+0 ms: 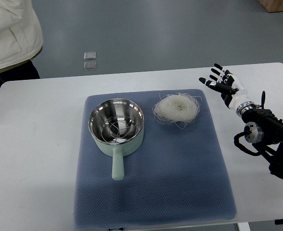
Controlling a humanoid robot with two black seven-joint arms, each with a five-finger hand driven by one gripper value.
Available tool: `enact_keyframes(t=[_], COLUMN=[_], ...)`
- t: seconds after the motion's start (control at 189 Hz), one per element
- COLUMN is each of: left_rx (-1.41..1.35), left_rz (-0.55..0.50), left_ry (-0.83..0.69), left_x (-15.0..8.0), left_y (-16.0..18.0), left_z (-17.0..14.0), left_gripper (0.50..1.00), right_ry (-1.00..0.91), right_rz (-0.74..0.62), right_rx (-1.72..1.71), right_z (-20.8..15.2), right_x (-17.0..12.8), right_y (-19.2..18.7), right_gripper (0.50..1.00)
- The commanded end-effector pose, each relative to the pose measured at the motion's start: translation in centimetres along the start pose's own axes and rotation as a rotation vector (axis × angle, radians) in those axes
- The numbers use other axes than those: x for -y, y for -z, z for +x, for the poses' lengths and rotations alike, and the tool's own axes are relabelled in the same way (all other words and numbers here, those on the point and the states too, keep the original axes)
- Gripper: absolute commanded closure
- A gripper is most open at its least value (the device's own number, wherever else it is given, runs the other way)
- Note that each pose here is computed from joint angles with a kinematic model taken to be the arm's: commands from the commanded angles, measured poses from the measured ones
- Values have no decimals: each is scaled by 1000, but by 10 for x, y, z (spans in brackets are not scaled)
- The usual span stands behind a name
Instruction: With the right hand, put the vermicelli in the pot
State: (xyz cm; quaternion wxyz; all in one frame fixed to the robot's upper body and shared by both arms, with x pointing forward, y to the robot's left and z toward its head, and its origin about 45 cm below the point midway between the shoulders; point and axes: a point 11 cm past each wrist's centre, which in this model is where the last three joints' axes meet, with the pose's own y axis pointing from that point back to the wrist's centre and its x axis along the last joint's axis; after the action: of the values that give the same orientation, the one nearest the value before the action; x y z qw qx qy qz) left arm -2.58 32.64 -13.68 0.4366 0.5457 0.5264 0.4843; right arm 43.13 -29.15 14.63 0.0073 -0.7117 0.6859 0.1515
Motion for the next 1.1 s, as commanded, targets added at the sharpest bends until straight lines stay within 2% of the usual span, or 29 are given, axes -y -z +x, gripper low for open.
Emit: enact_keyframes(t=[0.0, 1.094], left_rx=[0, 0], left_rz=[0, 0], left_ry=[0, 0], left_x=[0, 0], left_y=[0, 0], left_z=[0, 0], left_gripper=[500, 500], right_ry=[-1, 27], right_rz=[1, 7], right_rx=[1, 12], right_z=[0, -5], right_x=[0, 2], right_y=[0, 3], right_gripper=[572, 570])
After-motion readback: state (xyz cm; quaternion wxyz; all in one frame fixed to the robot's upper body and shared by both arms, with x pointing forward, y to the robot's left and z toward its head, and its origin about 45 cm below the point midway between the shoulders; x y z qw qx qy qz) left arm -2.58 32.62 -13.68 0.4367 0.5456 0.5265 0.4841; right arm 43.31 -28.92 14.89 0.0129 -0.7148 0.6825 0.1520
